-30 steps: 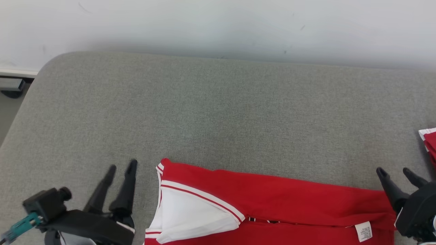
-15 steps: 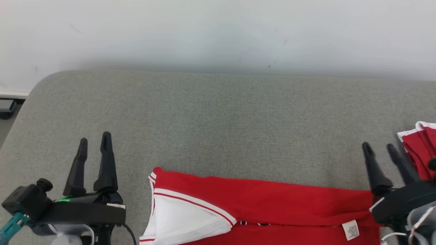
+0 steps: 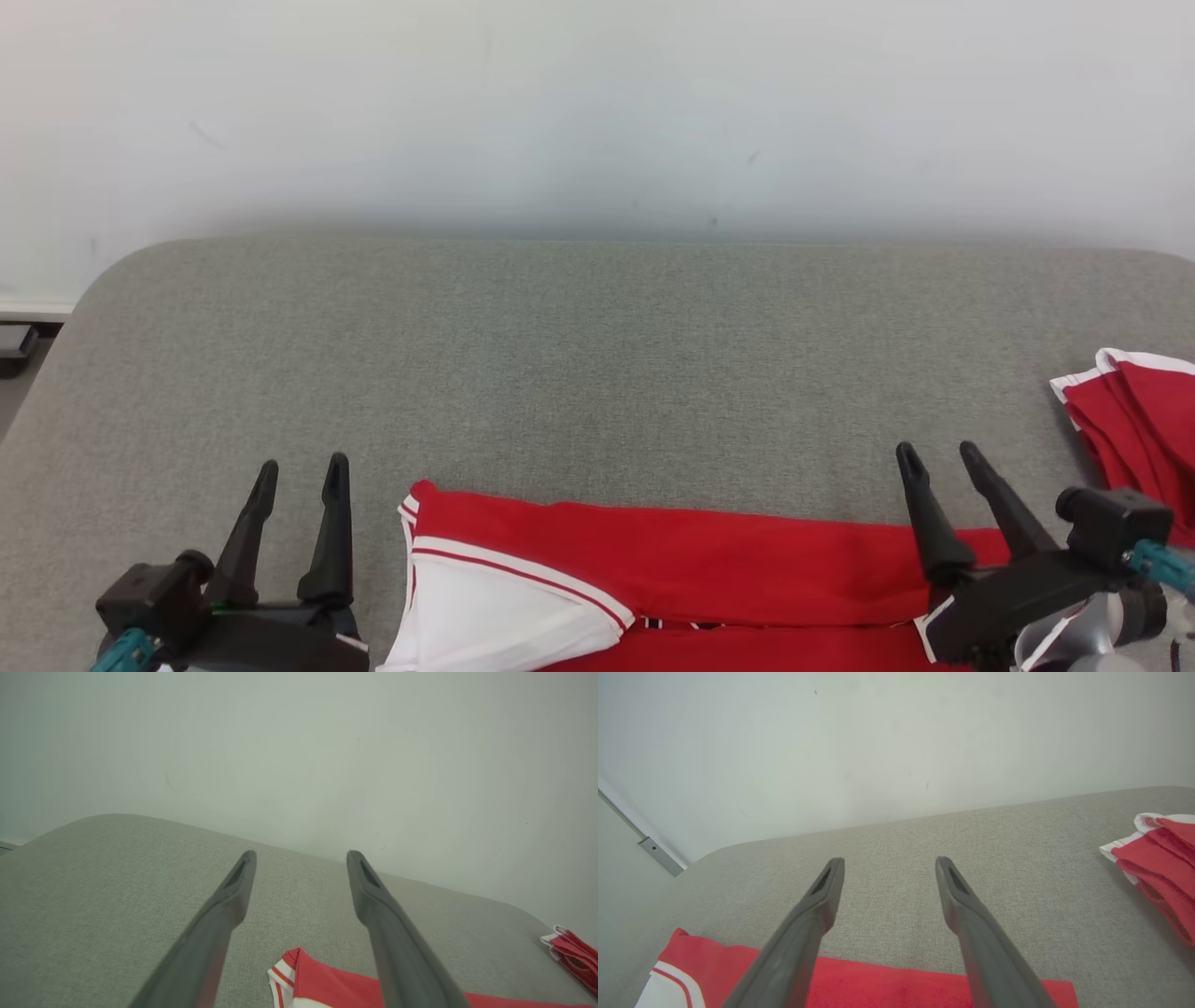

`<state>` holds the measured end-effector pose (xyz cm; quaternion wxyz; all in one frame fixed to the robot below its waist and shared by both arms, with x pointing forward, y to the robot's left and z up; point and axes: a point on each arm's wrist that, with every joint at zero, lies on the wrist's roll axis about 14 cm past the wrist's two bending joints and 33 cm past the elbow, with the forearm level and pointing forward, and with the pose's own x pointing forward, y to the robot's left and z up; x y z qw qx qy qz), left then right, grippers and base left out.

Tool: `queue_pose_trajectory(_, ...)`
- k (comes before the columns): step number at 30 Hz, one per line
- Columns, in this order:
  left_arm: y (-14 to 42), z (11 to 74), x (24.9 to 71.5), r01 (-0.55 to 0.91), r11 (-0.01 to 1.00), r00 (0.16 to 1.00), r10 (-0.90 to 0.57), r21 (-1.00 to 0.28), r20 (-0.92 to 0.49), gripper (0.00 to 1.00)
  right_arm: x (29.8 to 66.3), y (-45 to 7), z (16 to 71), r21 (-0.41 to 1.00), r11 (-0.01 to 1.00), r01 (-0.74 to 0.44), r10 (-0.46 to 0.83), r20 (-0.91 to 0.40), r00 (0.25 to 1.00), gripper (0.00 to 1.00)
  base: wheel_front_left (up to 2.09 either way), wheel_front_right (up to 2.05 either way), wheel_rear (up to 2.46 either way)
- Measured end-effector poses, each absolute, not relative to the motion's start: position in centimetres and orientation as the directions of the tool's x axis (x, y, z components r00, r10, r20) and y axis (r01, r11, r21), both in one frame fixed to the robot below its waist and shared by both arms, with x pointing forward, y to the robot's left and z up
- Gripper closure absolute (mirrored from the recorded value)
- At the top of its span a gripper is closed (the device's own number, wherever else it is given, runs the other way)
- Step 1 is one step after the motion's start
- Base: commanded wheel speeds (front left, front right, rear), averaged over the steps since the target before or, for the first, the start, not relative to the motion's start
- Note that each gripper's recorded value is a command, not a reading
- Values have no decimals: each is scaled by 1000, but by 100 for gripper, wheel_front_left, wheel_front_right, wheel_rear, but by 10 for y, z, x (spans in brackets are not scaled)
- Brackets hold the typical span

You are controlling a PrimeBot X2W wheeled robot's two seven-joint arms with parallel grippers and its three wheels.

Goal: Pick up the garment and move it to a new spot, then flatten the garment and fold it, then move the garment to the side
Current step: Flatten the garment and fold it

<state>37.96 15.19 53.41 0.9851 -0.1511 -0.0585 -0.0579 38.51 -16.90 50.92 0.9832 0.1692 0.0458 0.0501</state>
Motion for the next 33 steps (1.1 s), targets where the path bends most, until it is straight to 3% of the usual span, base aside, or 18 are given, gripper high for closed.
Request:
queue_pose_trajectory(9, 143, 512, 373, 188, 966, 982, -182, -180, 52, 0, 365, -182, 485, 306, 952, -26, 68, -126, 990, 0, 0, 0, 0)
queue_pose_trajectory(33, 142, 515, 370, 188, 966, 982, -187, -176, 25, 0, 364, -189, 485, 294, 956, -9, 51, -134, 990, 0, 0, 0, 0)
